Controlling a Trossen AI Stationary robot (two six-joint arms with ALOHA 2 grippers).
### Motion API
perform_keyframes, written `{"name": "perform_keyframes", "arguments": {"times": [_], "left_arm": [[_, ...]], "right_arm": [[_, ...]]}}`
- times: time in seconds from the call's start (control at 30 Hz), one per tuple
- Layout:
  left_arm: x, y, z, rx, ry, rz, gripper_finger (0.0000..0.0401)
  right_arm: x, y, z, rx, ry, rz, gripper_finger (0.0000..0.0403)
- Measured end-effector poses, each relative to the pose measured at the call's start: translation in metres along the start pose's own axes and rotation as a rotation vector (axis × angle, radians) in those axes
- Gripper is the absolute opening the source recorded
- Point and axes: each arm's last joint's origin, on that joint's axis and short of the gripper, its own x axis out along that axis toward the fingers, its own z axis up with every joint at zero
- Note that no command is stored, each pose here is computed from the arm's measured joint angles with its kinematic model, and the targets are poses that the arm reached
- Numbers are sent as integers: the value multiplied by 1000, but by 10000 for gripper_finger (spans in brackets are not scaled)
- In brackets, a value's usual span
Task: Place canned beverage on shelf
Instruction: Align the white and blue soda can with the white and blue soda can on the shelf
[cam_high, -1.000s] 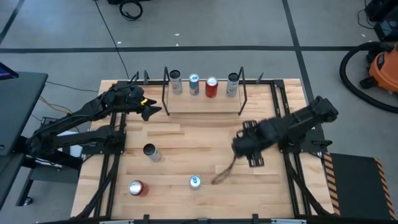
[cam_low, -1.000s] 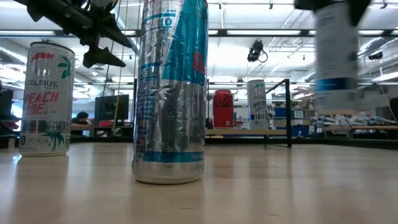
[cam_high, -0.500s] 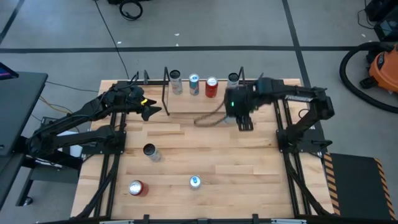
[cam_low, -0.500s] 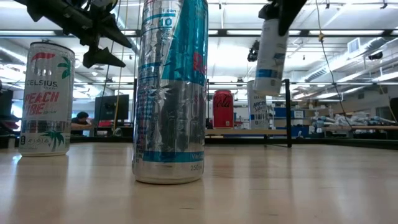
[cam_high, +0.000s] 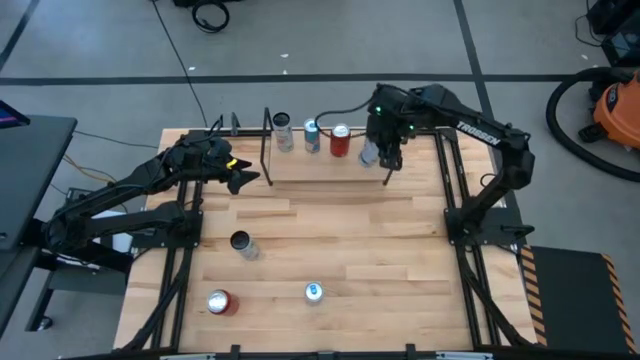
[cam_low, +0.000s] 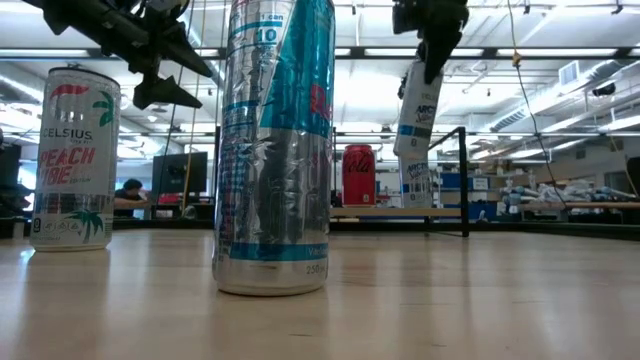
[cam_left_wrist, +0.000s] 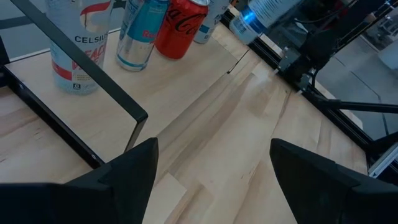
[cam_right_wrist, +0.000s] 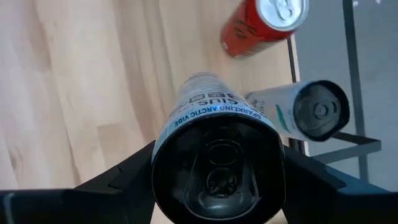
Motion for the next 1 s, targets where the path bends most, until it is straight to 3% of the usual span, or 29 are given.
{"name": "perform_keyframes", "arguments": {"times": [0.17,0.6,1.0], "left_arm": [[0,0,-1,-1,5,2,311],[0,1,-3,15,26,19,311],[0,1,-3,20,25,18,311]], "right_arm": [[14,-13,3,65,25,23,270],[45,-21,10,55,130,84,270],[61,-32,3,102,139,114,270]]}}
